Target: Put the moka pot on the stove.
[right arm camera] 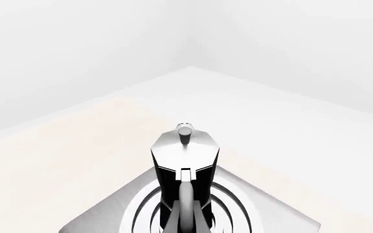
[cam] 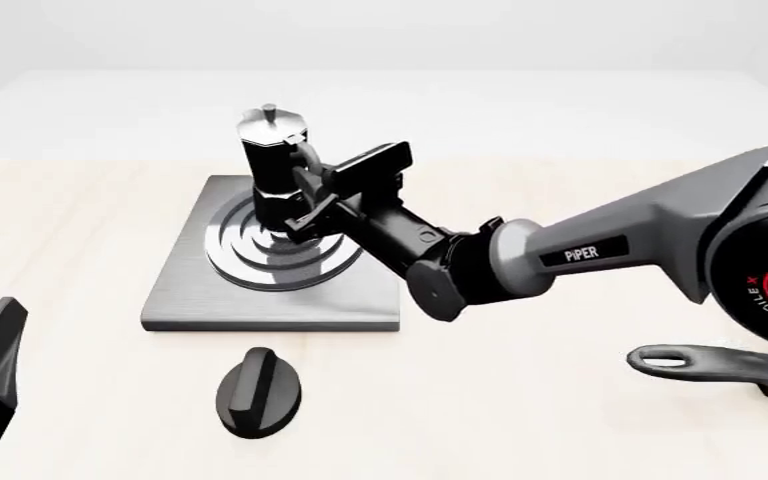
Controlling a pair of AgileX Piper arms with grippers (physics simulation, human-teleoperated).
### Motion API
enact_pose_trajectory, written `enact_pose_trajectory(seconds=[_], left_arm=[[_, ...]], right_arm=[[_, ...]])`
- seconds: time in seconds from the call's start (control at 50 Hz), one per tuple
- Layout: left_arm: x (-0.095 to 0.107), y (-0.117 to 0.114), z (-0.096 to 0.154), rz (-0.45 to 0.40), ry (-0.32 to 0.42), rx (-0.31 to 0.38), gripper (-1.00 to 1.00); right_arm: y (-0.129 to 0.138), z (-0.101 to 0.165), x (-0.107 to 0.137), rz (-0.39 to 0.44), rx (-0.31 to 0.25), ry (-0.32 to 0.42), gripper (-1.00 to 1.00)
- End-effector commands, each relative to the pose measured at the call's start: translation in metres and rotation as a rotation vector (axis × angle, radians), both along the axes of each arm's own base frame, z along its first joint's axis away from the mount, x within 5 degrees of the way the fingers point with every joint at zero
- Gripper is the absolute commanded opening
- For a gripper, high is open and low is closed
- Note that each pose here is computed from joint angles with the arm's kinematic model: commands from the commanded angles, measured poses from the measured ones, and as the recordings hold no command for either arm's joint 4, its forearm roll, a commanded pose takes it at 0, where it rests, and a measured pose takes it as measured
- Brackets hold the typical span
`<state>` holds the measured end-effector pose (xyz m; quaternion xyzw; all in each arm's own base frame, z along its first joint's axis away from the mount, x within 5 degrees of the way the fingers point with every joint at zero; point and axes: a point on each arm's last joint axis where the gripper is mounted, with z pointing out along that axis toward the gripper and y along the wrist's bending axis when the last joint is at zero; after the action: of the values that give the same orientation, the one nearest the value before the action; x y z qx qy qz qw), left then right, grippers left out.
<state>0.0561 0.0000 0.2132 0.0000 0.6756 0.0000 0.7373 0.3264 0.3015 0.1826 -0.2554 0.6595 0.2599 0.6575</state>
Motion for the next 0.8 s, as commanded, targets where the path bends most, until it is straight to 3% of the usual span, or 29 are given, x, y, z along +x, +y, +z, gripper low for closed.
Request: enact_pose_trajectory(seconds=[0.02, 0.8], left_arm=[[0.0, 0.0, 0.0, 0.0, 0.0, 0.0, 1.0], [0.0, 0.0, 0.0, 0.0, 0.0, 0.0, 1.0]], right_arm=[[0.0, 0.002, 0.001, -0.001, 0.008, -0.004, -1.0], [0.003, -0.012, 0.002, 0.001, -0.014, 0.029, -1.0]])
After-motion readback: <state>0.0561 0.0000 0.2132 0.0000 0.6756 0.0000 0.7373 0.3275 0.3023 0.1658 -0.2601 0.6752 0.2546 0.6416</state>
